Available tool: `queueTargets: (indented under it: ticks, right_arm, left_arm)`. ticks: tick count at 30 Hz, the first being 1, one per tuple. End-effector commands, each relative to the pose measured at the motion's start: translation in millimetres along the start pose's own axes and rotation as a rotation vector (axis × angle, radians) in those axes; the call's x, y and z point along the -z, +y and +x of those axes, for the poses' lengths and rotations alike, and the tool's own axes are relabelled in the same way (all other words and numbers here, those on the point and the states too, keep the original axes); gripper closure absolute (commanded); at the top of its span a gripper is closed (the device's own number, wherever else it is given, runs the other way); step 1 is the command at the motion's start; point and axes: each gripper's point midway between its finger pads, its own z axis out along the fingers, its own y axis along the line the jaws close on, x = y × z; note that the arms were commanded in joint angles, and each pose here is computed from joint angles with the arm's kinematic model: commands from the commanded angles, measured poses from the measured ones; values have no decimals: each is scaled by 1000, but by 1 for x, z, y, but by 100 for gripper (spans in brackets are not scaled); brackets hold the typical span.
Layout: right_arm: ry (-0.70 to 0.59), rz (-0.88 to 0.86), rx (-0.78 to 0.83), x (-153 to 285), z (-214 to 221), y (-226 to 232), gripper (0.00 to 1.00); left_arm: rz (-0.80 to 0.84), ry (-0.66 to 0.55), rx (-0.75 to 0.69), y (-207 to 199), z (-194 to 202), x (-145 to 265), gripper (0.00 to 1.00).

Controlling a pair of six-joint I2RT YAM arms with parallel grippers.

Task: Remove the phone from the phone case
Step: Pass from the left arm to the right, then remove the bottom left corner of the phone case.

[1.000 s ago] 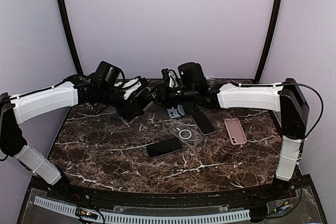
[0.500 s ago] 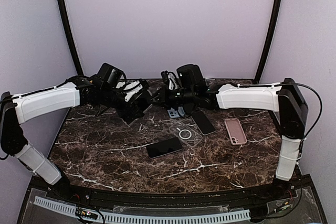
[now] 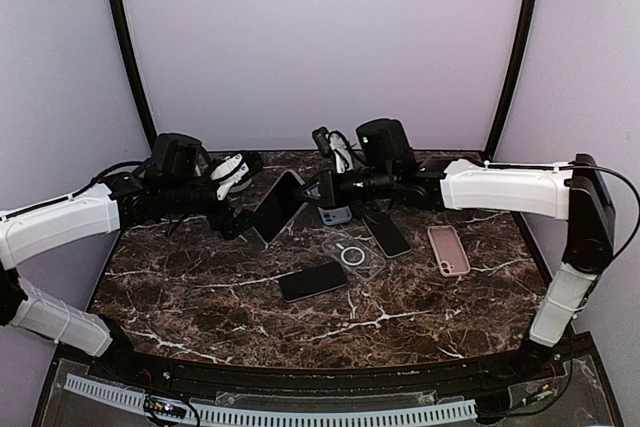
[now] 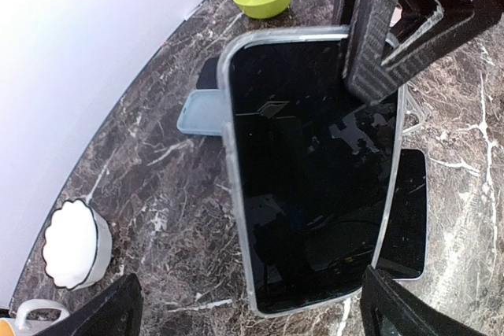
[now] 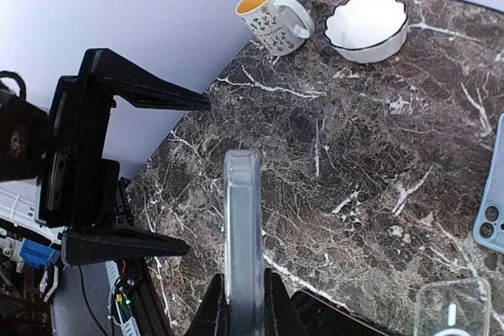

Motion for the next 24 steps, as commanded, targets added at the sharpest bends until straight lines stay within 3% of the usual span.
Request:
queueTargets:
  ticks: [1, 9, 12, 15, 18, 24]
  right_arm:
    - [-186, -59, 256, 41, -41, 41, 100]
    - [-263, -20, 399, 87, -33, 45, 100]
    - [-331, -147, 598, 116, -10, 71, 100]
    - [-400, -143, 729, 140, -1, 77, 100]
    - [-394, -166, 775, 154, 10, 83, 100]
    - [-328, -278, 977, 169, 43, 99, 100]
  left_arm:
    - [-76, -103, -57, 9, -16, 15, 1]
    - [11, -140, -114, -10, -18, 26, 1]
    - [152, -225, -169, -41, -20, 37, 1]
    - [263, -337, -284, -71, -20, 52, 2]
    - [355, -436, -339, -92, -24, 65, 4]
    - [573, -501, -422, -127, -21, 83, 15]
